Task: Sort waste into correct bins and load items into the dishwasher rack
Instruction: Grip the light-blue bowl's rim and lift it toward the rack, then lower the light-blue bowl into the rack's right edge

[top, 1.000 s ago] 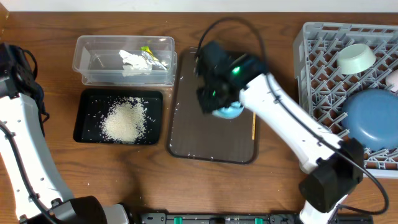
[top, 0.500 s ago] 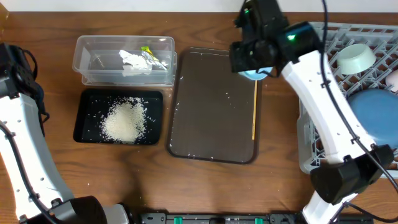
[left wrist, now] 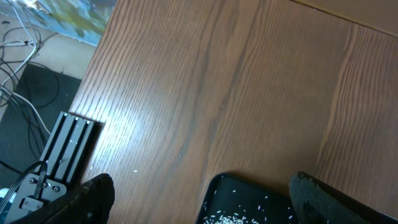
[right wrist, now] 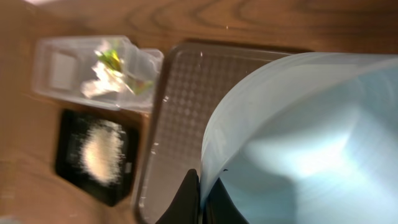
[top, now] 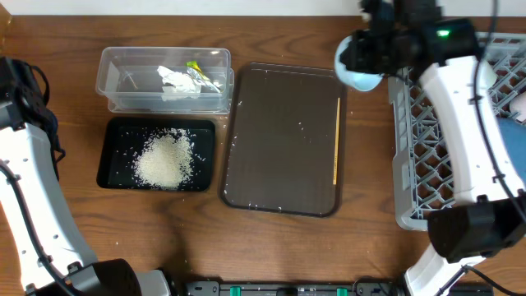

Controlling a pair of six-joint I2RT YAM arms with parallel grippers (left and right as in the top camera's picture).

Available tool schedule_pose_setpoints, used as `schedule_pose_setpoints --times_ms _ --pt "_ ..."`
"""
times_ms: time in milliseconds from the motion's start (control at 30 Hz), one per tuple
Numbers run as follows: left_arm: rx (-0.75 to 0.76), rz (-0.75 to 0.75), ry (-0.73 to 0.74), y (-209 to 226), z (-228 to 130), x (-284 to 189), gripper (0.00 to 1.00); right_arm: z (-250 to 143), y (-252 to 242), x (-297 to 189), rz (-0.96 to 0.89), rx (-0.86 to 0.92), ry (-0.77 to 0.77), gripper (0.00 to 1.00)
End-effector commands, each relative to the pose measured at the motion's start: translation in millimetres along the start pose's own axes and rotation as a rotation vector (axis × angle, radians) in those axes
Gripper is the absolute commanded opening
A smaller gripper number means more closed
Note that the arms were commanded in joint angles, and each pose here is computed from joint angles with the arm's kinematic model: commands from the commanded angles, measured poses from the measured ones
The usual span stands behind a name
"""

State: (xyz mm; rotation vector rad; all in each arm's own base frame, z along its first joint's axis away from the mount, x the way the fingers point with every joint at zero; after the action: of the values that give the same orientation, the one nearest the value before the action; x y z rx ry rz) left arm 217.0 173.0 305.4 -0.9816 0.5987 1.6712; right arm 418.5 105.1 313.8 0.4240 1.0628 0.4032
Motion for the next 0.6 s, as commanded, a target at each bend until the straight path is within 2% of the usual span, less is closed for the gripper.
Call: schedule_pose_setpoints --times_ms 0,133,333,567 --pt "-0.021 0.001 -0.009 3 3 -1 0.92 8 -4 -43 0.187 0.066 -0.032 0.01" --pt "-0.021 0.001 -0.009 3 3 -1 0.92 5 -38 -68 0.236 0.139 -0.022 0.01" --pt "-0.021 0.001 -0.009 3 3 -1 0.92 1 -94 -102 0.189 0.203 -0.068 0.01" --pt "-0.021 0.001 -0.009 3 3 -1 0.92 9 -143 -151 0.232 0.144 -0.249 0.01"
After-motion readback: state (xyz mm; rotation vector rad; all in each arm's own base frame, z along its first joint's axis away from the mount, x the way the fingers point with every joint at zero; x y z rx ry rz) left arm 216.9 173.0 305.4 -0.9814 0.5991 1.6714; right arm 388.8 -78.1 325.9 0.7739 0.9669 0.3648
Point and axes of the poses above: each gripper's point midway between its finger pads, its own x axis out along the fingers, its own y axis along the line the jaws close on, z = x × y, the point moved 6 cm from there along -x, back along the fingers
